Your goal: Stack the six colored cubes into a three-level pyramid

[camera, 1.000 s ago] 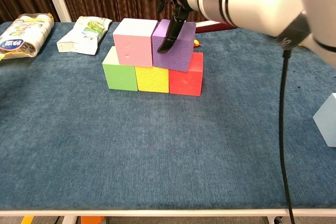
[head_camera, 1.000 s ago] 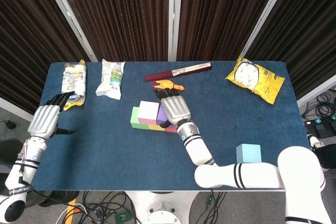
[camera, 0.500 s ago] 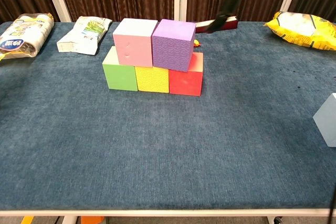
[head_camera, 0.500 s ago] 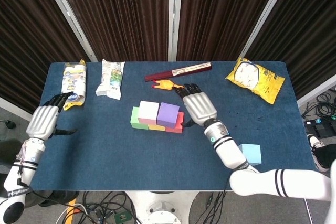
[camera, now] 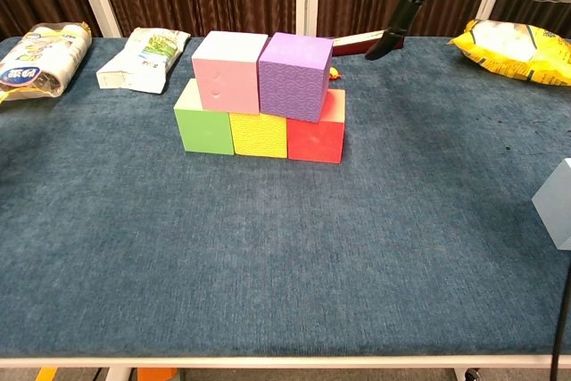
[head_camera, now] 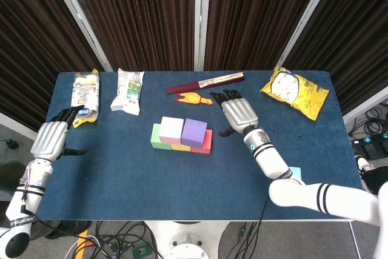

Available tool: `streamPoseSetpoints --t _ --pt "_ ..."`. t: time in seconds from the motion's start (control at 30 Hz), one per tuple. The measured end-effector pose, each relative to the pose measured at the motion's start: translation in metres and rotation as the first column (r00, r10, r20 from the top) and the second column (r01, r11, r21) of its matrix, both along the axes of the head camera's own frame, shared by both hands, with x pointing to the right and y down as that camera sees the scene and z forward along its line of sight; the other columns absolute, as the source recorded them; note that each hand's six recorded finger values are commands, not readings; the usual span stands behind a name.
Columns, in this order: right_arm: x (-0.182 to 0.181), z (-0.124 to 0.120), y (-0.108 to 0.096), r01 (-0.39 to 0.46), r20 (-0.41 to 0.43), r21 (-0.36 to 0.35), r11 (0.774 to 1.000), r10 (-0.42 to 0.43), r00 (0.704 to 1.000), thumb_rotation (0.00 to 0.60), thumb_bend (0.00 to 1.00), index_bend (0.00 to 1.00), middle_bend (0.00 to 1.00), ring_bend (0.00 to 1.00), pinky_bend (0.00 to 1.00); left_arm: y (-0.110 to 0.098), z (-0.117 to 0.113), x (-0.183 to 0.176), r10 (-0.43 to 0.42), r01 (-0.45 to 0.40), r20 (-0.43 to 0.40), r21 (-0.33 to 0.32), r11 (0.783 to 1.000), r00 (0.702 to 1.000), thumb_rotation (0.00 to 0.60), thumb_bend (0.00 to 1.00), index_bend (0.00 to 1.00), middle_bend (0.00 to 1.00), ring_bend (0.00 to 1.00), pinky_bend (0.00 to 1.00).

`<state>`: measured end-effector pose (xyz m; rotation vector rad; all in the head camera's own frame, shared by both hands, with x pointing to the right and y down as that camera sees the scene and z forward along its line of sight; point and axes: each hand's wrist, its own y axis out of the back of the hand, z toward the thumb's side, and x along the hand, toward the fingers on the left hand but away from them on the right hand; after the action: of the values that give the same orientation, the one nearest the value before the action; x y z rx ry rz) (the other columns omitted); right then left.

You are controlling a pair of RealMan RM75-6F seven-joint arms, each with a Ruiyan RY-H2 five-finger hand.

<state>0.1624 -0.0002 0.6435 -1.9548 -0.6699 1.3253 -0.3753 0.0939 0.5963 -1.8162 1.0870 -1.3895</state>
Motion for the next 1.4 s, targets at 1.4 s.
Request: streamPoseSetpoints --t 1.4 --pt "-0.035 0.025 -0.015 0.031 0.013 -0.001 1.0 -0.031 0.999 0.6 0.01 0.0 0.11 0.0 0.0 0.003 0.003 -0.003 -0.013 0.013 0.004 -0.017 1.0 1.0 0.6 0.02 0.1 0.12 0.1 0.26"
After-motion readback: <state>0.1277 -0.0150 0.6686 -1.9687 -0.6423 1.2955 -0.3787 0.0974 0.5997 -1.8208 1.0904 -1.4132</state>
